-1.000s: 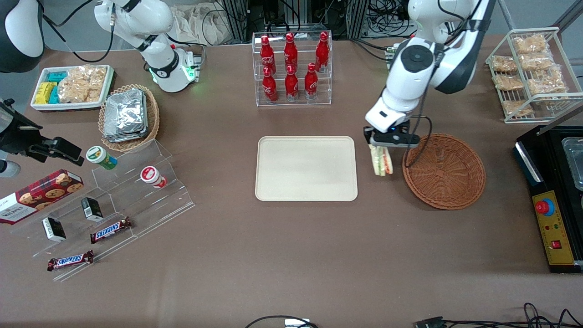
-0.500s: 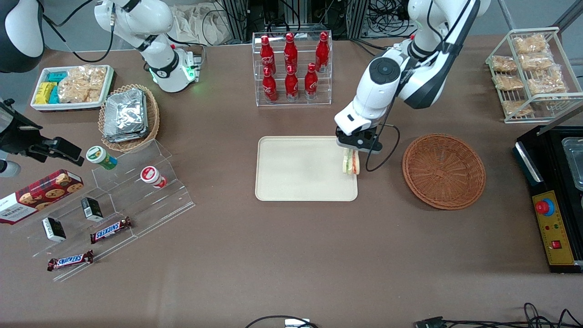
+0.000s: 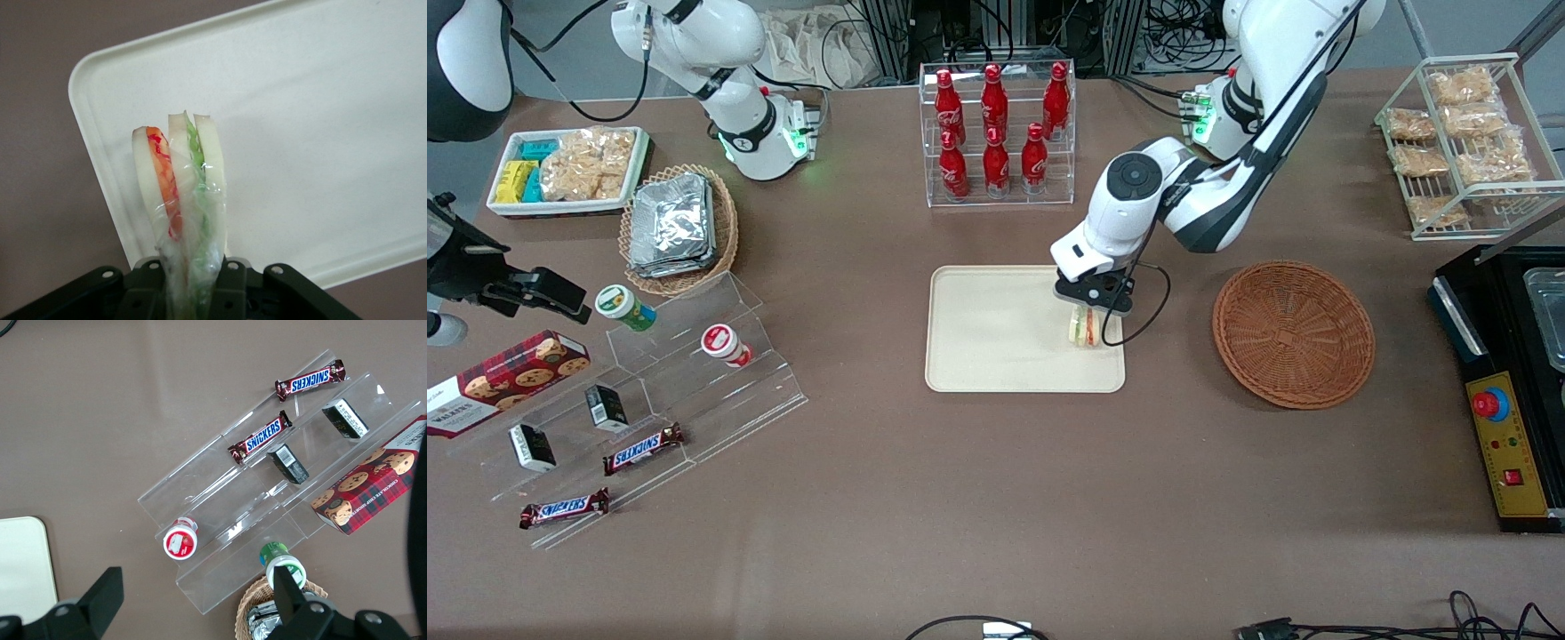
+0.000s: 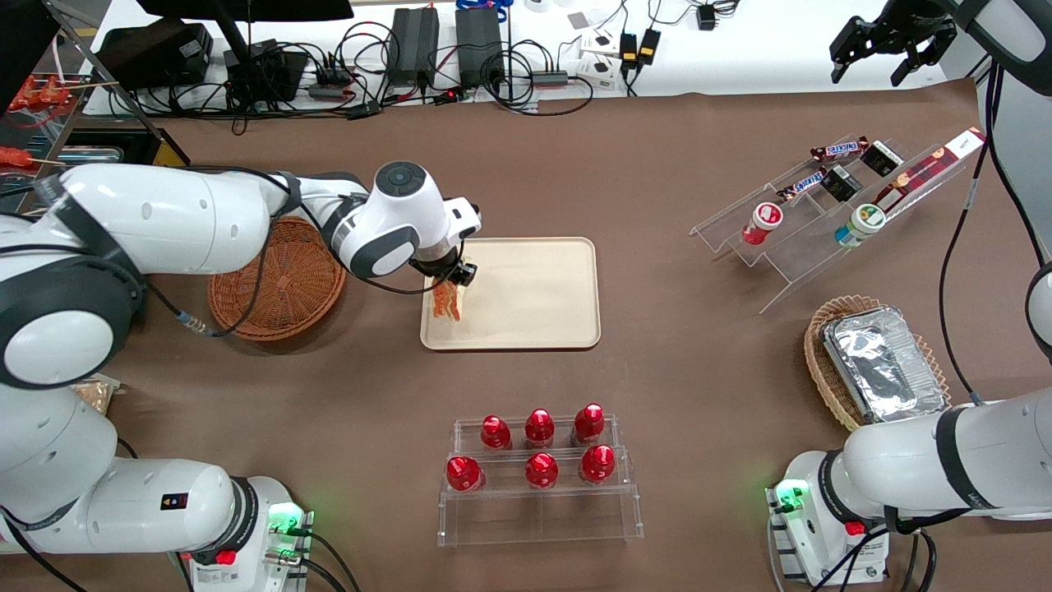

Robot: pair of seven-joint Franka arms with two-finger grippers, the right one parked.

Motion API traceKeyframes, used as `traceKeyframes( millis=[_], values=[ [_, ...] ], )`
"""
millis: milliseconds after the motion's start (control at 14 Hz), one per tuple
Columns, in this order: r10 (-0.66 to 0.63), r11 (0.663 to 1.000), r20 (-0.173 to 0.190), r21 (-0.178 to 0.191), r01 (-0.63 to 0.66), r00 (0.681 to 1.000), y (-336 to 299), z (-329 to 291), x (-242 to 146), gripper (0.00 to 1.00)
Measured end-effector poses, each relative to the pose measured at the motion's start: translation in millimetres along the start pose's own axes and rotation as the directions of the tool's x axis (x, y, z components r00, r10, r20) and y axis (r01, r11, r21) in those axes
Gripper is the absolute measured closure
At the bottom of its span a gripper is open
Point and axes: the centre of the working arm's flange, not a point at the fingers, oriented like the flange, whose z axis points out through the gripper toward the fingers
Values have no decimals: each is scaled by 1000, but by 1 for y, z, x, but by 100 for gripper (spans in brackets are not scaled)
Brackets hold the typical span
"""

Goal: Place sandwich from basket to tray
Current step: 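Lower the sandwich onto the tray and open the left gripper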

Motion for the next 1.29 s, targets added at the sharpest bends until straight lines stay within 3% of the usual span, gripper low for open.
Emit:
traceKeyframes(
  millis=[429,643,1000,1143,1286],
  values=[
    [-16,999,7,30,16,1000,7,42,3,80],
    [-31,999,2,30,31,1000,8,43,5,57],
    [-75,997,2,30,75,997,6,45,7,6],
    [-105,994,-17,28,105,994,3,37,19,0],
    [-138,988,-26,62,140,990,-9,23,39,0]
  ],
)
